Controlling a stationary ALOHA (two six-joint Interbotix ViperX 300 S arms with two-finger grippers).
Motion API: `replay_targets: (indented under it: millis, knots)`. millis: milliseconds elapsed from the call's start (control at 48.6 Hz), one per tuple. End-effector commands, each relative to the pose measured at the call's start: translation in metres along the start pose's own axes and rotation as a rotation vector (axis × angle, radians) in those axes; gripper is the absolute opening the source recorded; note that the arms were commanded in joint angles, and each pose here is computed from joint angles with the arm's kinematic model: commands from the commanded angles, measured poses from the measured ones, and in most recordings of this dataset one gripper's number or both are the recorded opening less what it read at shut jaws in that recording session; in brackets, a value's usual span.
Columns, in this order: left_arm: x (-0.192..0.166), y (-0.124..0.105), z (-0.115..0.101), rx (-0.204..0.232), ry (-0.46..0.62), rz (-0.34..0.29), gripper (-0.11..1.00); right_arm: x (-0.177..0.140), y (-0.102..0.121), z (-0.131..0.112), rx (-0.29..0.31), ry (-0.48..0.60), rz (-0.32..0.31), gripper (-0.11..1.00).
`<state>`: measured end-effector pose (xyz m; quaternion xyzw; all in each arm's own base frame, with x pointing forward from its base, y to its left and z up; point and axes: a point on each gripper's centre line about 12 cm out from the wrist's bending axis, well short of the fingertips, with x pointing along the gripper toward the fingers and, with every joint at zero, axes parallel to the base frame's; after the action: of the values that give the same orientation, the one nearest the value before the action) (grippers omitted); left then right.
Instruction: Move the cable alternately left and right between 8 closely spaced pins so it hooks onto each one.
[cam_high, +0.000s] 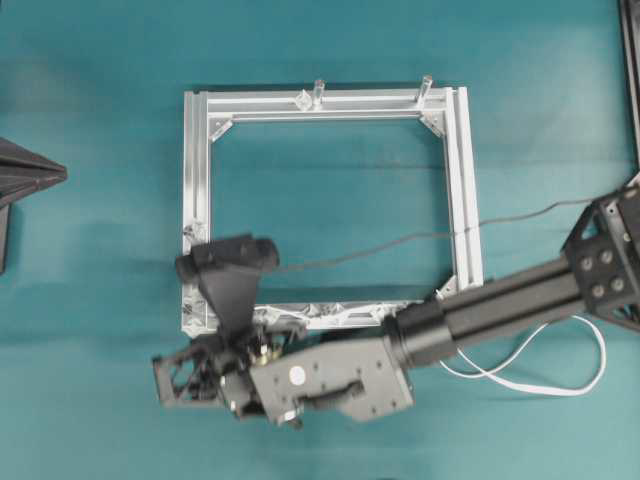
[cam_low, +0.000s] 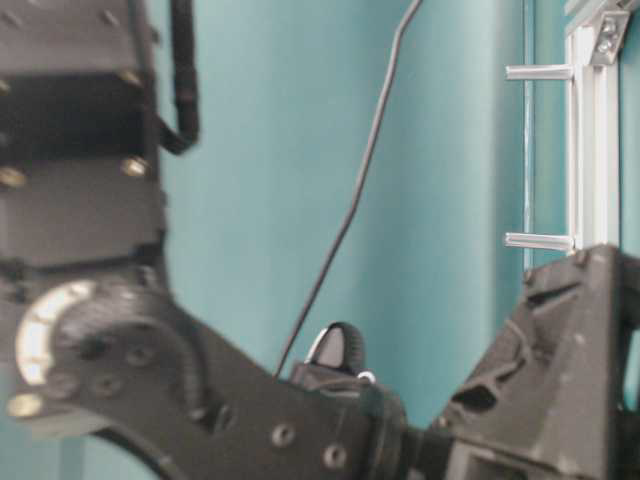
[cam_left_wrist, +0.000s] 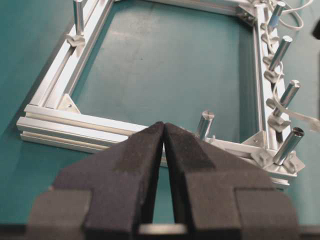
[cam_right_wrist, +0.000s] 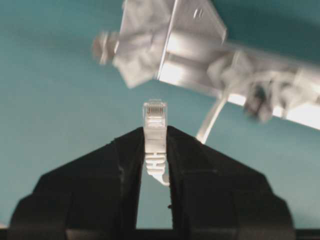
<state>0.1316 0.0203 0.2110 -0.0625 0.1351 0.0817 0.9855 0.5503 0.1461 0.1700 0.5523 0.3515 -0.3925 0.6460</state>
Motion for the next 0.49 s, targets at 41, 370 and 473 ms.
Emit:
replay_targets:
  millis: [41,370,473]
  knots:
    - [0.0,0.0,0.004,-0.003,-0.009,0.0,0.12,-0.019,0.015,-0.018,-0.01,0.028,0.062,0.15]
    - [0.0,0.0,0.005,-0.003,-0.012,0.0,0.12,-0.012,0.034,-0.017,-0.009,0.028,0.111,0.15]
    - [0.0,0.0,0.004,-0.003,-0.009,0.0,0.12,-0.009,0.042,-0.011,-0.019,0.021,0.137,0.16]
